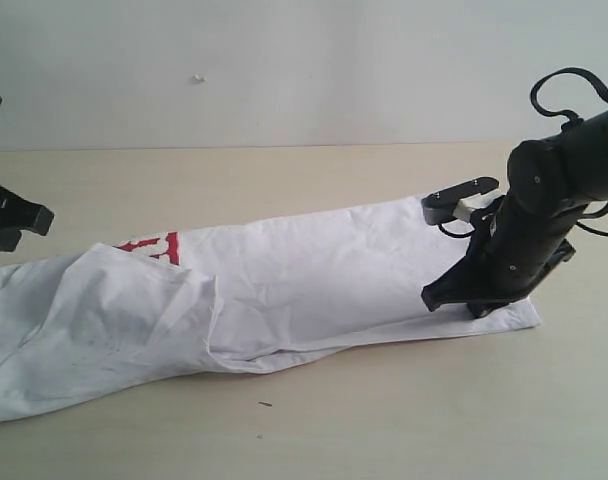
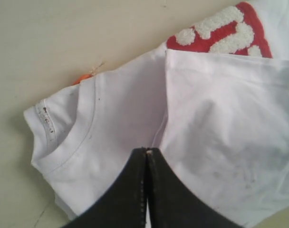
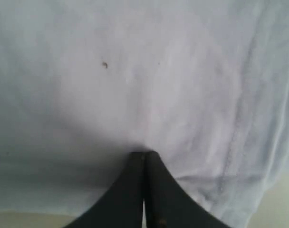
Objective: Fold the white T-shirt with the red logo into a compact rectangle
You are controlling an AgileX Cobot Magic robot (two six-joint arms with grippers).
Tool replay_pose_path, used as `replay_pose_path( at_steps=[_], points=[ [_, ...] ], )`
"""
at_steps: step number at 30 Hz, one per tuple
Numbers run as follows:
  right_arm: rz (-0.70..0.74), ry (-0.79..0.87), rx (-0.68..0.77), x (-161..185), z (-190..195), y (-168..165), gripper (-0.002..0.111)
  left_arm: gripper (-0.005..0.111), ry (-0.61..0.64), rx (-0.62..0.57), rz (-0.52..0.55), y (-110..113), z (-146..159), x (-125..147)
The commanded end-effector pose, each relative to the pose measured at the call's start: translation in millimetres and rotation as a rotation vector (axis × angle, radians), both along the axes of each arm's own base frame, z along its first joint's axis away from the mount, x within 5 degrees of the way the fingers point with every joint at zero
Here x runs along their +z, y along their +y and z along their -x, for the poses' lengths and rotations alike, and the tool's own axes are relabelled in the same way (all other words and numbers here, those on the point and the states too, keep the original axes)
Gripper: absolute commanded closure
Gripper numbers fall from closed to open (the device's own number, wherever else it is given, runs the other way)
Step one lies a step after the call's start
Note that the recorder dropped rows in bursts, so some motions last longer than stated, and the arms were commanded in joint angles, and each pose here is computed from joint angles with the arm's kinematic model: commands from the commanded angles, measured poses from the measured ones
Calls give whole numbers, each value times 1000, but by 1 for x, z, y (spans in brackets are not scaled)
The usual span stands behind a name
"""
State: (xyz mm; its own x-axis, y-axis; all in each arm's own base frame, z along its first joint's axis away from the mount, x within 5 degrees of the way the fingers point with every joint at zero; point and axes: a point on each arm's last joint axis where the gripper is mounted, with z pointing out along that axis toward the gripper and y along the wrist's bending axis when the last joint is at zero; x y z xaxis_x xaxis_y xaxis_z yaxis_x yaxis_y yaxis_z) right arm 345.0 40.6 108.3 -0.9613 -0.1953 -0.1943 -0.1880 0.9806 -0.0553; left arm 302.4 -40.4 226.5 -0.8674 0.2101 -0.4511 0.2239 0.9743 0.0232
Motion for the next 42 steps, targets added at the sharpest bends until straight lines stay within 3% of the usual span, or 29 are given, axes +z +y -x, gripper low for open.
replay_pose_path(
  at_steps=[1,10,16,21,29,42],
  points=[
    [-30,78,-37,0,20,0,108,107,-51,21,35,-2,4,8],
    [-75,33,-38,30,39,1,108,107,-35,30,49,-2,10,5],
    [-89,-192,-40,63,30,0,108,107,-21,36,58,-2,13,2],
    [-96,-302,-119,57,11,-14,99,107,-20,42,69,-3,13,2],
    [-50,-189,-133,21,-14,-31,106,107,-69,48,78,-3,9,4],
    [-10,52,-111,-10,1,-32,108,107,-60,49,76,-3,7,0]
  ],
)
